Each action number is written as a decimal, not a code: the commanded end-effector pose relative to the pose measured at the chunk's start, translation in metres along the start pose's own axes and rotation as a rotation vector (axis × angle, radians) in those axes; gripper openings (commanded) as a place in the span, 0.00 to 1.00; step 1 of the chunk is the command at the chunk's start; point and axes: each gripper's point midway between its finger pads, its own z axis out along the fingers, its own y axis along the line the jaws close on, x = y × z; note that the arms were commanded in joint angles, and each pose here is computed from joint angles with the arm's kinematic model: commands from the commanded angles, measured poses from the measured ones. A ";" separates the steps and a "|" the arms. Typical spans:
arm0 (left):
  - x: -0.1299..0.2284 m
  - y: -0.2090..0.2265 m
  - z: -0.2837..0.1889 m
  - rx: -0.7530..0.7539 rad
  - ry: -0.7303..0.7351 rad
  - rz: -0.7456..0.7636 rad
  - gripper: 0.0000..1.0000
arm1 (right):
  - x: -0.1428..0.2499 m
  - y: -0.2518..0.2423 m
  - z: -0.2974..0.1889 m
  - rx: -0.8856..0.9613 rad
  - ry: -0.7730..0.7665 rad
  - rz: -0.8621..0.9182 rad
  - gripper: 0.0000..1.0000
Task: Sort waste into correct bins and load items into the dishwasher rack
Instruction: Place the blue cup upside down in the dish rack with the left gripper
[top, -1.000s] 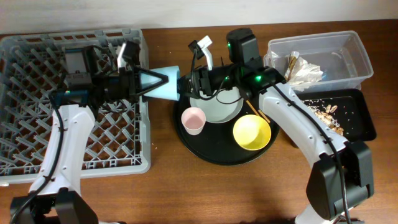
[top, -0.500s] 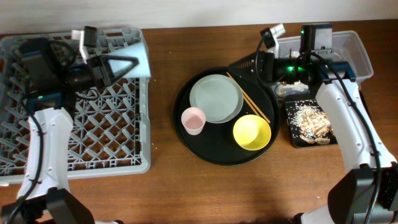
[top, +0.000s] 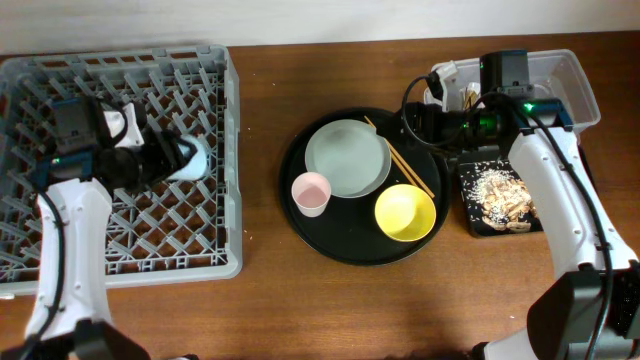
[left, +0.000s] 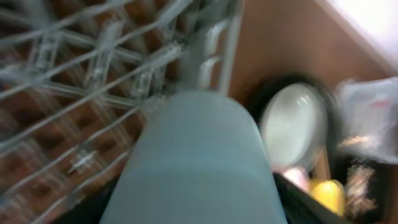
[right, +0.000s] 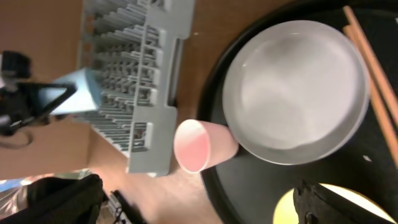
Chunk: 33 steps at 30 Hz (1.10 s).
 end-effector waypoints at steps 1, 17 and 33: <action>-0.010 -0.004 -0.046 -0.234 -0.112 0.181 0.56 | 0.001 -0.012 -0.003 0.083 -0.008 -0.018 0.99; 0.069 0.006 0.002 -0.559 0.254 0.335 0.57 | 0.019 -0.031 -0.006 0.188 0.053 0.007 0.98; 0.092 0.020 0.042 -0.561 0.426 0.307 0.56 | 0.023 -0.032 -0.006 0.199 0.070 0.016 0.99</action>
